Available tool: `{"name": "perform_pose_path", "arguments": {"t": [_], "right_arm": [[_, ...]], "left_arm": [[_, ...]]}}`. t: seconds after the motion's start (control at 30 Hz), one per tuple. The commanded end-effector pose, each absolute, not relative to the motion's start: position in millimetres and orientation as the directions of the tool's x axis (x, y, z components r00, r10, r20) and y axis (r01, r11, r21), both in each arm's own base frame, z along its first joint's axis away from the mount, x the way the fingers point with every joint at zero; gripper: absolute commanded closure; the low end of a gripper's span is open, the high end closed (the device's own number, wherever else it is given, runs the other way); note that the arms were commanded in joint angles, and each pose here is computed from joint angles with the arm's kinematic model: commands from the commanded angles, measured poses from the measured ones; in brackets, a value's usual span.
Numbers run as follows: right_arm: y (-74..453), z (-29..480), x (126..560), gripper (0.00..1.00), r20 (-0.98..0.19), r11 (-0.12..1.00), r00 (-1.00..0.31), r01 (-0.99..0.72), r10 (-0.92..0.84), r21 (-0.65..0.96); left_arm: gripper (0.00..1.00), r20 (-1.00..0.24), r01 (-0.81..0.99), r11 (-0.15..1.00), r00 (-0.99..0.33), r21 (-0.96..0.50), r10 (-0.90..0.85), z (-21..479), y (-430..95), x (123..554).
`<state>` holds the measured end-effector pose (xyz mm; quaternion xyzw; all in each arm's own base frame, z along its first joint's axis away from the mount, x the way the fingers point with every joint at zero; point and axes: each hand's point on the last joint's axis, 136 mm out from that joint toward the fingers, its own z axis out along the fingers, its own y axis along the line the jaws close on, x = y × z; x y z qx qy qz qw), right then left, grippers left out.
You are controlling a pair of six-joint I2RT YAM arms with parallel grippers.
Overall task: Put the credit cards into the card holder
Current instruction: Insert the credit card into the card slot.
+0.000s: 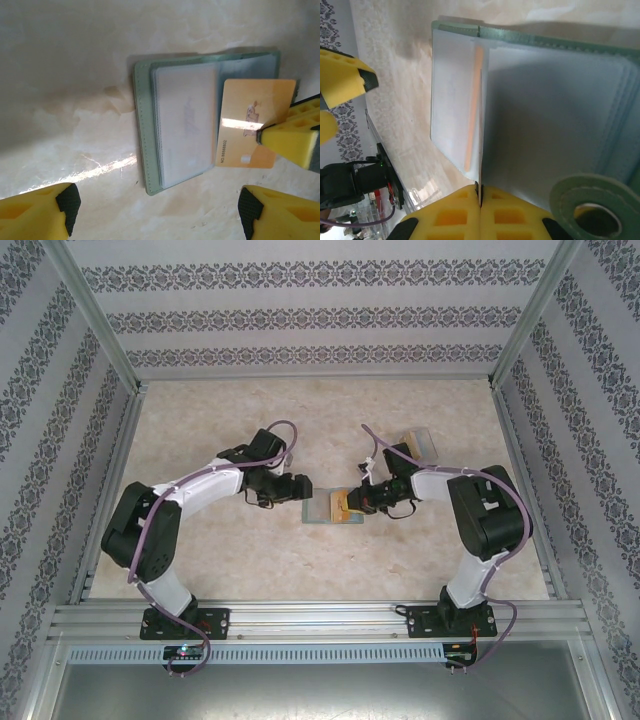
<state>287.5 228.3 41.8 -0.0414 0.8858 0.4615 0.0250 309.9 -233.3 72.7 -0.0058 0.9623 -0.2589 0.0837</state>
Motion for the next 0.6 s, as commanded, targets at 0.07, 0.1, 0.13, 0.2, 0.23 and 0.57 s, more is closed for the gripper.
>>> {"name": "perform_pose_path", "arguments": {"t": [0.07, 0.1, 0.13, 0.2, 0.23, 0.57], "right_arm": [[228, 39, 300, 1.00, -0.067, 0.562, -0.997, -0.079, -0.042, 0.824], [227, 38, 302, 0.99, -0.060, 0.562, -0.998, -0.069, -0.035, 0.824], [227, 37, 302, 1.00, -0.056, 0.559, -0.998, -0.065, -0.033, 0.827], [229, 37, 304, 0.99, -0.047, 0.550, -0.998, -0.058, -0.035, 0.833], [229, 35, 304, 0.99, -0.032, 0.547, -0.999, -0.045, -0.033, 0.836], [237, 37, 304, 0.98, 0.056, 0.488, -0.998, 0.030, -0.040, 0.872]], "left_arm": [[0.16, -0.106, 0.015, 0.870, -0.993, -0.493, -0.043, 52, -243, 306], [0.16, -0.089, 0.006, 0.863, -0.995, -0.505, -0.045, 48, -247, 306], [0.17, -0.073, -0.004, 0.856, -0.996, -0.517, -0.048, 45, -250, 305], [0.18, -0.052, -0.021, 0.837, -0.997, -0.547, -0.059, 40, -256, 305], [0.18, -0.052, -0.023, 0.833, -0.997, -0.553, -0.062, 39, -257, 306], [0.36, -0.047, -0.022, 0.842, -0.997, -0.539, -0.056, 31, -257, 308]]}}
